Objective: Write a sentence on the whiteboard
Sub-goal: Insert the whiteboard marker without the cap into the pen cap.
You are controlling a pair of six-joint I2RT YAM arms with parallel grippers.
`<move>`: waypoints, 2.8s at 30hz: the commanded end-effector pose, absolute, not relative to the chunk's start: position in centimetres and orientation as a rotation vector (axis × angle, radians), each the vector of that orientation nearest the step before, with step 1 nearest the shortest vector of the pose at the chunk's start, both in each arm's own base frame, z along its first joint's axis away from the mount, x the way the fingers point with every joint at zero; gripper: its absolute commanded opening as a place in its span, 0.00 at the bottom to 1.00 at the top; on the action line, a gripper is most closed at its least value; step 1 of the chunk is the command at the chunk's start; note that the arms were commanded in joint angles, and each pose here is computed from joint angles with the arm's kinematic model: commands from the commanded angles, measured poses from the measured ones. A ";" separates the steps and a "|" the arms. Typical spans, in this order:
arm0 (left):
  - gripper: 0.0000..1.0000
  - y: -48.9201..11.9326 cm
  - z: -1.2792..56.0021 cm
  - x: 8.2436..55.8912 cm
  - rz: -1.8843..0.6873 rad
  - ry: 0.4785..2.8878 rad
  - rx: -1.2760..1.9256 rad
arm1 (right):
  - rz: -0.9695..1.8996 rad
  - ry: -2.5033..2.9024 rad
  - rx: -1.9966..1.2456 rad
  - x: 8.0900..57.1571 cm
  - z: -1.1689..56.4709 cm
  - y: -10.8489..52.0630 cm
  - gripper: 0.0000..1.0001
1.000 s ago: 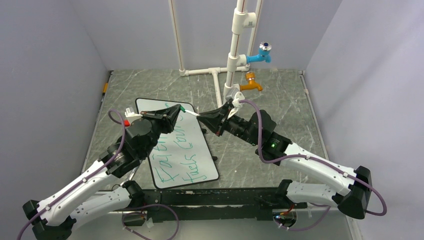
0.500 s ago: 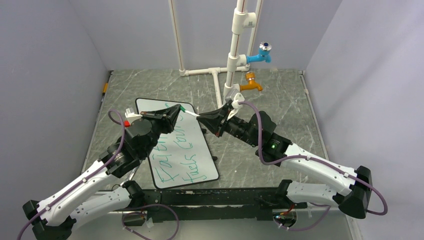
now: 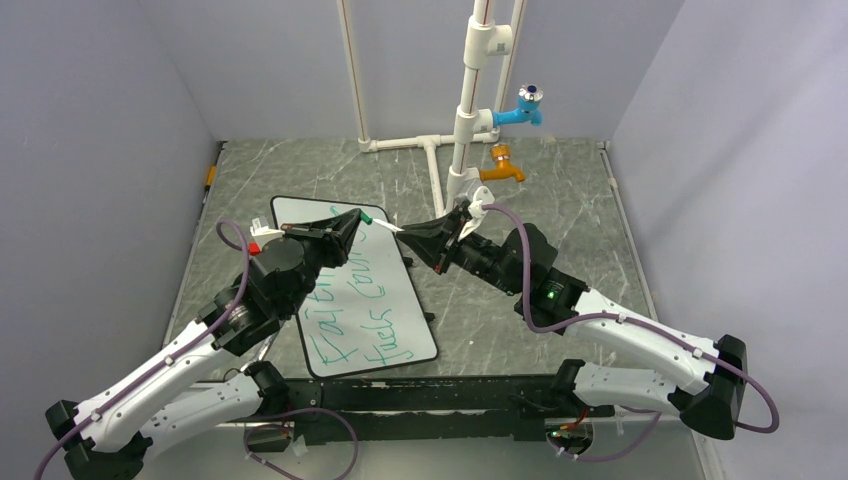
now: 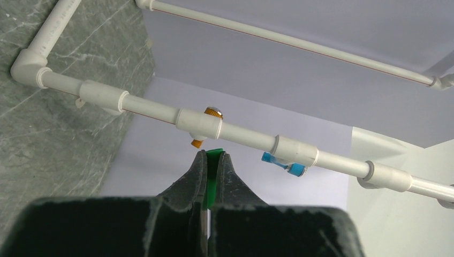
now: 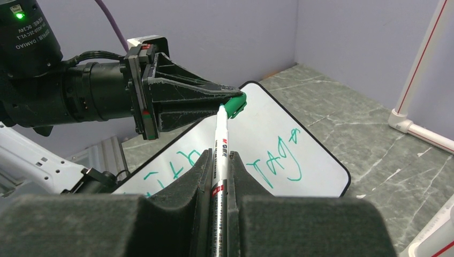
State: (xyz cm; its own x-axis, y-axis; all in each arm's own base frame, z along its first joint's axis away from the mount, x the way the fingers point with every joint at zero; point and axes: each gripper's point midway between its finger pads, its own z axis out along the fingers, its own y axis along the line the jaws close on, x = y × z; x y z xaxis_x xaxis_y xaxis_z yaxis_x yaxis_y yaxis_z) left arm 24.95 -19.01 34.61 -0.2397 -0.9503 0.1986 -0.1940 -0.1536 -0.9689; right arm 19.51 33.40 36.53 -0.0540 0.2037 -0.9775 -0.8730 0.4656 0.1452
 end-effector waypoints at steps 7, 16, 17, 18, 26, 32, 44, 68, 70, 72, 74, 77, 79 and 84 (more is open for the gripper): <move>0.00 -18.6 36.3 25.1 -1.496 1.391 -1.362 | 0.983 1.314 -0.646 19.4 37.3 33.2 0.00; 0.00 -18.7 36.5 25.1 -1.506 1.384 -1.359 | 0.981 1.328 -0.652 19.5 36.8 33.5 0.00; 0.00 -18.7 36.5 25.1 -1.506 1.384 -1.359 | 0.980 1.330 -0.652 19.5 36.7 33.5 0.00; 0.00 -18.7 36.4 25.1 -1.506 1.384 -1.361 | 0.979 1.330 -0.652 19.6 36.7 33.5 0.00; 0.00 -18.6 36.5 25.1 -1.508 1.376 -1.356 | 0.973 1.350 -0.650 19.7 35.8 33.5 0.00; 0.00 -18.8 36.4 25.1 -1.512 1.381 -1.357 | 0.970 1.354 -0.650 19.8 35.6 33.6 0.00; 0.00 -19.1 36.0 25.3 -1.474 1.418 -1.337 | 0.929 1.405 -0.659 21.0 35.6 34.8 0.00; 0.00 -20.7 34.5 25.3 -1.436 1.543 -1.348 | 0.762 1.493 -0.767 23.3 33.2 38.4 0.00; 0.00 -20.7 34.6 25.2 -1.458 1.530 -1.342 | 0.765 1.485 -0.769 23.4 33.2 38.8 0.00; 0.00 -20.8 34.8 25.2 -1.476 1.522 -1.327 | 0.765 1.480 -0.769 23.6 33.2 39.1 0.00; 0.00 -21.0 35.2 25.2 -1.489 1.515 -1.299 | 0.768 1.473 -0.765 23.7 33.2 39.3 0.00; 0.00 -21.0 35.9 25.1 -1.507 1.494 -1.242 | 0.768 1.470 -0.755 23.9 33.2 39.5 0.00; 0.00 -21.1 36.4 25.0 -1.534 1.476 -1.203 | 0.771 1.471 -0.749 24.1 33.0 39.8 0.00; 0.00 -21.9 37.4 24.6 -1.611 1.446 -1.111 | 0.811 1.459 -0.727 24.1 33.3 40.5 0.00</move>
